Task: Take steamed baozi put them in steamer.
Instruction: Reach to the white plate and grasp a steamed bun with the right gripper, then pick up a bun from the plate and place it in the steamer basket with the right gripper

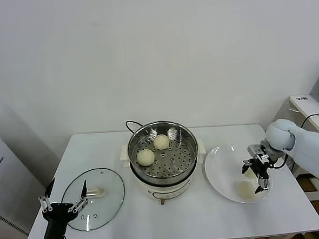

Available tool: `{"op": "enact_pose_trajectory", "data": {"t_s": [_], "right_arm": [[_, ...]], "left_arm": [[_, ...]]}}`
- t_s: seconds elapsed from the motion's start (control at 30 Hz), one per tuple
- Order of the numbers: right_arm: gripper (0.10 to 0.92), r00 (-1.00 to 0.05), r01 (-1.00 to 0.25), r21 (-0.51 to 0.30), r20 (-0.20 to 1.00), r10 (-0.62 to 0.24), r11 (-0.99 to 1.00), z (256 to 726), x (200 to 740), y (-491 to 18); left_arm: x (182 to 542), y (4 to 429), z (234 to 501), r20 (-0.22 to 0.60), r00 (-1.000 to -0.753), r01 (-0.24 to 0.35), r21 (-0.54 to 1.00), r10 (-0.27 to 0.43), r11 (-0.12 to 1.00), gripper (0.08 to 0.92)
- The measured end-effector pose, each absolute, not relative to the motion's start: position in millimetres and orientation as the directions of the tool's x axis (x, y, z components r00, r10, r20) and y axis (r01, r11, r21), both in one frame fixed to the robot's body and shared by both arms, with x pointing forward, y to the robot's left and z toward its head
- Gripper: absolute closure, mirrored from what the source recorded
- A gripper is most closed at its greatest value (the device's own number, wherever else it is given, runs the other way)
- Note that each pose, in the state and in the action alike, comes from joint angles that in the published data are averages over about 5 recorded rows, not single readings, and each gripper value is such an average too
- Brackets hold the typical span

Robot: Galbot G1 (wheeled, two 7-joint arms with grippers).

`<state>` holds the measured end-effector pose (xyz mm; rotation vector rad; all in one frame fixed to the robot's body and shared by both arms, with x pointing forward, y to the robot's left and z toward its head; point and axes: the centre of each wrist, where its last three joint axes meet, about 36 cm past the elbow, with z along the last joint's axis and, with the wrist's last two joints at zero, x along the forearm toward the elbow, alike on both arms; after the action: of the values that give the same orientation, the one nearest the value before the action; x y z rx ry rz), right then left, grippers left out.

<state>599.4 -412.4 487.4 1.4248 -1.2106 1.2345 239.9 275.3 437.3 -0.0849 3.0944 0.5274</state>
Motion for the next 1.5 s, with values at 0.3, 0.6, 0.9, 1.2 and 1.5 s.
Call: {"op": "enact_pose_trajectory", "data": {"t_s": [0.3,0.6,0.9,1.2,1.5], "right_arm": [[0.274,0.044,-0.986,0.025,0.992,-0.119,-0.163,463,599,-404],[0.524,0.043,-0.985,0.023,0.993,-0.113,-0.169,467,599,-406],[0.606,-0.003,-0.979,-0.031,0.991,-0.136,-0.201,522,625,-399],[0.606,-0.119,-0.907,-0.2,0.966,-0.23,-0.37,660,669,-321],[0.606,-0.149,-0.658,-0.269,0.962,-0.229,-0.703,722,653,-192]], "left_arm": [[238,277,436,-0.003,-0.998,-0.053,0.337,-0.055,0.94,0.177],[238,277,436,-0.004,-0.998,-0.054,0.335,-0.056,0.941,0.177],[237,278,440,-0.016,-0.998,-0.058,0.336,-0.056,0.94,0.177],[237,279,445,-0.031,-0.998,-0.06,0.339,-0.053,0.939,0.177],[236,281,448,-0.042,-0.997,-0.073,0.328,-0.063,0.942,0.177]]}}
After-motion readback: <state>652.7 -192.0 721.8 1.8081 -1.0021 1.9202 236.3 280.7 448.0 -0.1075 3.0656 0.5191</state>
